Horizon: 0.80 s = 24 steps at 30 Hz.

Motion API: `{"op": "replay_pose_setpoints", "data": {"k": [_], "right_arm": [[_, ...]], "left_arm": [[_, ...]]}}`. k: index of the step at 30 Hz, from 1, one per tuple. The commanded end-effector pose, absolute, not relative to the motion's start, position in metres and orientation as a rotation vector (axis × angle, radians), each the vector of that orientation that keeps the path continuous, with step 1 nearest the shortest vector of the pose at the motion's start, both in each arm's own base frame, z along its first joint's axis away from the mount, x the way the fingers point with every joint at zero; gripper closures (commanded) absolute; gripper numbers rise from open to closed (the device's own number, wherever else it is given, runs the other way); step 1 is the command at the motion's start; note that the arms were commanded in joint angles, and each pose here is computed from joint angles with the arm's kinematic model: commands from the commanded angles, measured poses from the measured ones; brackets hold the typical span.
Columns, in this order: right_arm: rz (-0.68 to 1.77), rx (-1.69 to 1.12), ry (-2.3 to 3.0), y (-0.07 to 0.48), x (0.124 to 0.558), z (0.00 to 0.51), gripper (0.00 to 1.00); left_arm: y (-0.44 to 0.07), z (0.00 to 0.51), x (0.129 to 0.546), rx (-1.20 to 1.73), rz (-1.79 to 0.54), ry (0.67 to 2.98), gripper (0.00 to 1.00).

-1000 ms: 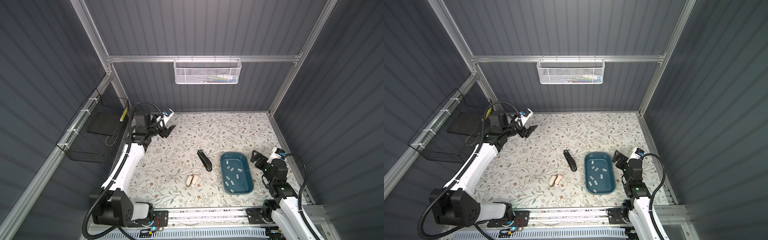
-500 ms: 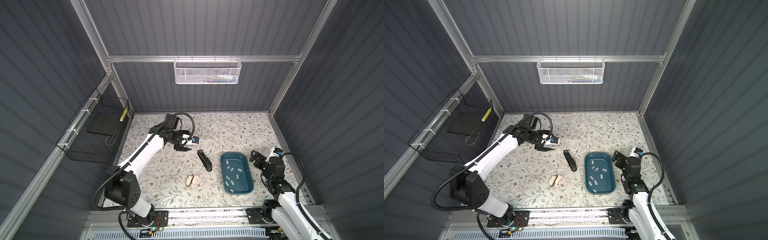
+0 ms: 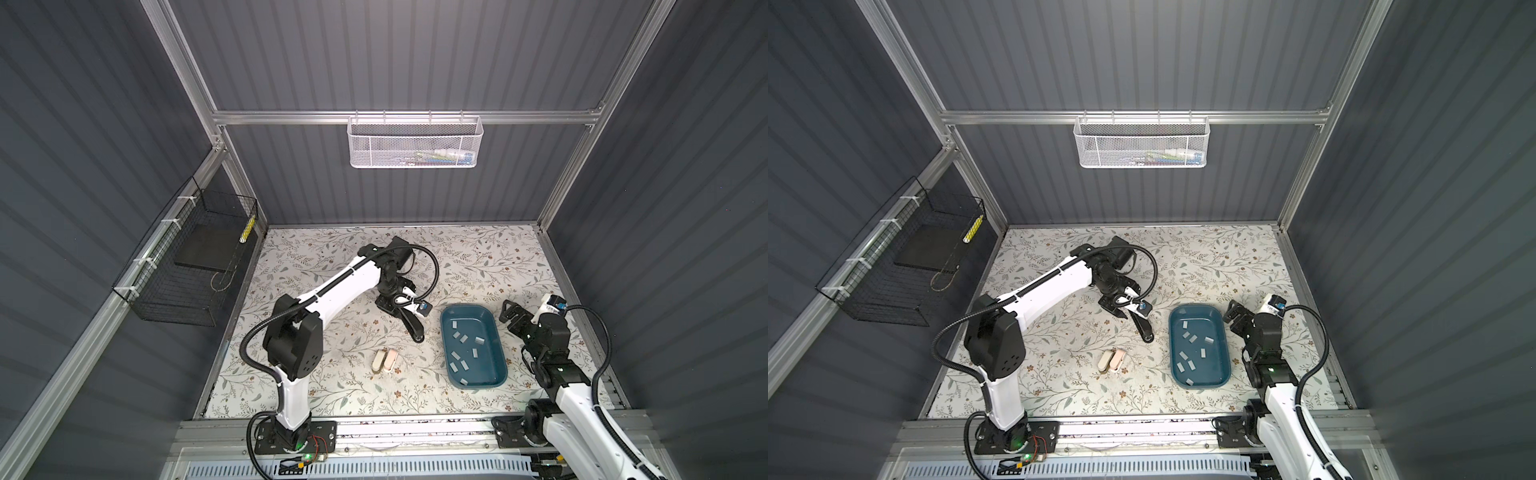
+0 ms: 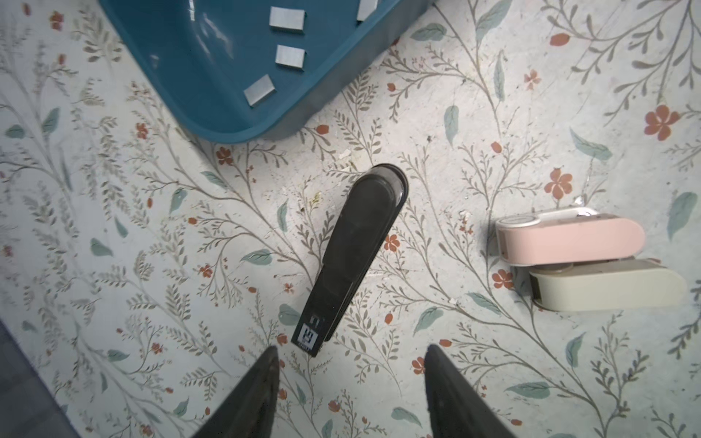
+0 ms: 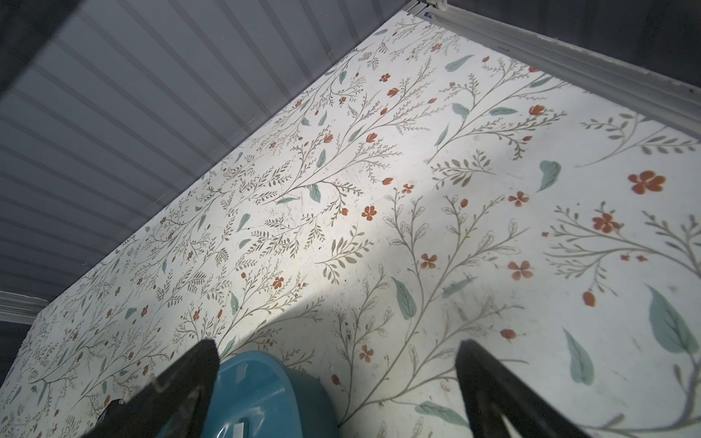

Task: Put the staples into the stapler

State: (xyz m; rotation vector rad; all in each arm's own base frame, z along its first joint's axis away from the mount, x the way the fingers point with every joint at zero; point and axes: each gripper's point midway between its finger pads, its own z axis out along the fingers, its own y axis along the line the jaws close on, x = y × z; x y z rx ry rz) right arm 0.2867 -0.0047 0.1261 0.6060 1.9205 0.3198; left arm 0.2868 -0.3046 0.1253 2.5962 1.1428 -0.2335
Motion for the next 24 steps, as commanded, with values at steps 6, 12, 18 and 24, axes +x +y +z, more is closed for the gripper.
{"op": "replay_pose_setpoints", "data": {"k": [6,12,18,24], "right_arm": [[0.319,0.612,1.882,-0.007,0.293,0.139,0.01],[0.320,0.612,1.886,-0.007,0.293,0.138,0.01],[0.322,0.610,1.888,-0.006,0.293,0.138,0.01],[0.322,0.607,1.889,-0.006,0.294,0.138,0.01]], "left_arm": [[-0.311,0.093,0.256,2.826,-0.258,1.041,0.35],[-0.330,0.089,0.258,2.803,-0.277,1.055,0.33],[-0.336,0.076,0.256,2.843,-0.272,1.049,0.33],[-0.332,0.063,0.256,2.889,-0.240,1.044,0.40]]}}
